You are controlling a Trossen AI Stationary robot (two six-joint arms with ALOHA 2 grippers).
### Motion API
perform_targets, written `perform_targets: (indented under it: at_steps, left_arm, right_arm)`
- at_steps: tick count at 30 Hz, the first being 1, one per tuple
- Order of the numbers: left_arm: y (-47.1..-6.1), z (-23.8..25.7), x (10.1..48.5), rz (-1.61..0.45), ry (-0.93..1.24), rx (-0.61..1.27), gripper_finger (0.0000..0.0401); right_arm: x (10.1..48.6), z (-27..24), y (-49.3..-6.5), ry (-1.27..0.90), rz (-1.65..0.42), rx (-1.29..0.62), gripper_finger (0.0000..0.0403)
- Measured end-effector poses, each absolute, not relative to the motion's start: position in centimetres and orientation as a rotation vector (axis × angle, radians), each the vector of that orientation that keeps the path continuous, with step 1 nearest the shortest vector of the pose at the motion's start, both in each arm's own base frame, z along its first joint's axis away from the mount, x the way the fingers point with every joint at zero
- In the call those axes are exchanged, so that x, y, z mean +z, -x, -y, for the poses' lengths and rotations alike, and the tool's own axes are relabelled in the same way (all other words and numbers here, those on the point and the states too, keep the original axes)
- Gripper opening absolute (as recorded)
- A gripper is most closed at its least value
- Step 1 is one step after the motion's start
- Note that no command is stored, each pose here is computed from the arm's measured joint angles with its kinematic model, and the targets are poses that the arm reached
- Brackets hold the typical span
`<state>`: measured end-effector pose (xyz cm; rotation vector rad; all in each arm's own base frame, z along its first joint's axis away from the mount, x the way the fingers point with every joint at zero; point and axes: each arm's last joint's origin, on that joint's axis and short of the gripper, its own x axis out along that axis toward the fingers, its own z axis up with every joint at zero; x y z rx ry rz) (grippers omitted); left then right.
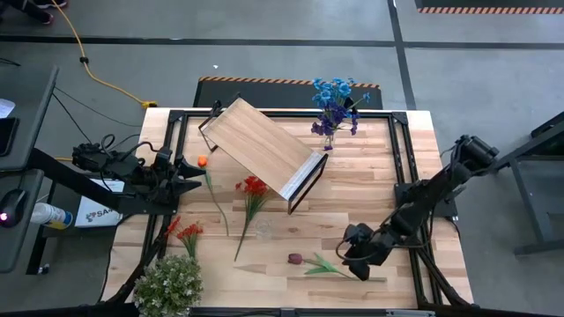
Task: Pick and place flowers into a vace then onto a shelf
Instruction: Put the dark red flower into the top transparent flower vase
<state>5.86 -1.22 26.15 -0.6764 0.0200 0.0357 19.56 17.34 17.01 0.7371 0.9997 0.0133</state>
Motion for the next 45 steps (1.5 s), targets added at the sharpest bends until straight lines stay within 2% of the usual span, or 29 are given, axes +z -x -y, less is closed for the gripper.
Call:
perform_targets:
  at_steps: [9, 22, 45]
  left_arm:
    - [-5.9, 1.1, 26.1, -0.008, 0.676, 0.070, 0.0337]
    - [-5.9, 1.1, 26.1, -0.006, 0.676, 0.076, 0.0337]
    - [-5.8, 1.1, 25.9, -0.029, 0.664, 0.082, 0.0337]
  right_arm:
    - [16.3, -18.2, -20.4, -0.662, -1.033, 0.064, 0.0129]
    - [18.0, -20.0, -24.7, -0.347, -1.155, 0.051, 0.0129]
    - [15.7, -21.0, -25.8, -0.387, -1.256, -0.001, 0.0129]
